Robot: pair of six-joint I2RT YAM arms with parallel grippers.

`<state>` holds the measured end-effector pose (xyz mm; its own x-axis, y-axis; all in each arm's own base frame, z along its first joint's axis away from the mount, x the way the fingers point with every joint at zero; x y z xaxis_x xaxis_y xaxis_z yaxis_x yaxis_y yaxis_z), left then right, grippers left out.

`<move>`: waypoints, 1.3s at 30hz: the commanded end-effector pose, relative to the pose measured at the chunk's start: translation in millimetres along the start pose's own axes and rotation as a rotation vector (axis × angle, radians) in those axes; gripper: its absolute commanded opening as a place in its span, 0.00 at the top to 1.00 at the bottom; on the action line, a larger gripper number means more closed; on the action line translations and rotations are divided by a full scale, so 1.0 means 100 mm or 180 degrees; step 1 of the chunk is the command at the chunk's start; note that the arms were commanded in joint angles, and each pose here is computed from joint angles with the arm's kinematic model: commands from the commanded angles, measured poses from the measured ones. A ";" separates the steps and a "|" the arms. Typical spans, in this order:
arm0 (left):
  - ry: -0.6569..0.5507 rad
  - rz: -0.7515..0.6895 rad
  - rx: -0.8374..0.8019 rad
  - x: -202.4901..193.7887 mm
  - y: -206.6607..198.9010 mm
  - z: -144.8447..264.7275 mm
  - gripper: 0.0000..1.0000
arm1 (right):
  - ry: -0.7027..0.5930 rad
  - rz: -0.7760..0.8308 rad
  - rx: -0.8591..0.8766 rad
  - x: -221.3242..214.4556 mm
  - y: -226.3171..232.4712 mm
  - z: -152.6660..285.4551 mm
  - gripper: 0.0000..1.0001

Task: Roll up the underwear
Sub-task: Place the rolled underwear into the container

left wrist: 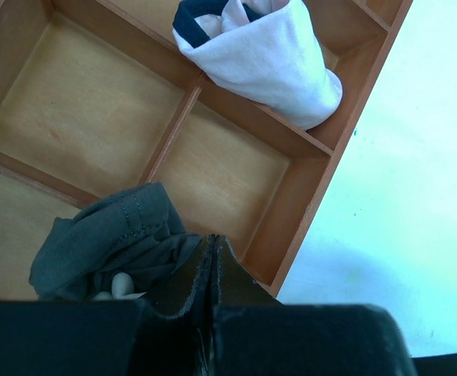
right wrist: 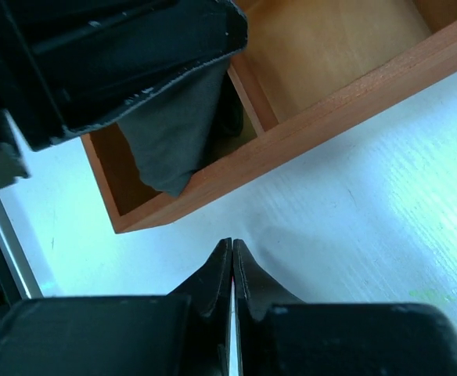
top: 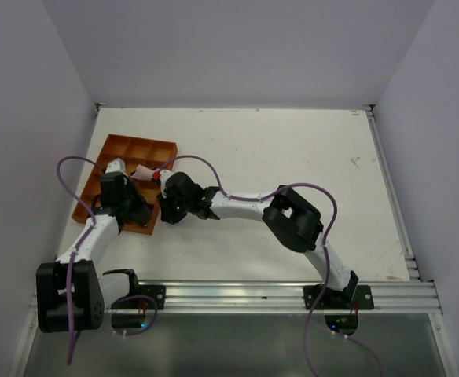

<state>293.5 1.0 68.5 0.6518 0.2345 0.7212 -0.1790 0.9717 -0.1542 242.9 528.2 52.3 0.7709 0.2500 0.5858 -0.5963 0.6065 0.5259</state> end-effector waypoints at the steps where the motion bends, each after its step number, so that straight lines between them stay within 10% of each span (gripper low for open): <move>1: 0.0327 0.0031 0.0175 -0.35 0.13 -0.02 1.00 | -0.0453 0.0084 0.0193 0.49 0.37 0.26 0.97; 39: 0.0282 0.0097 0.0095 -0.35 0.08 -0.06 1.00 | -0.0547 0.0136 -0.0163 0.21 0.27 -0.35 1.00</move>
<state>296.1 -1.3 65.9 0.6377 0.2563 0.7264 -0.1831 0.9664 -0.1802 246.0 573.6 74.8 0.7089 0.1464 0.6899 -0.6223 0.5903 0.5141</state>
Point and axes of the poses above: each gripper's point midway between its finger pads, its own z axis back along the fingers, its own y axis along the line the jaws close on, x = y × z, the point moved 1 cm from there along z, back along the fingers, and after that the axes turned 13 degrees about -z, right-handed, at the moved point
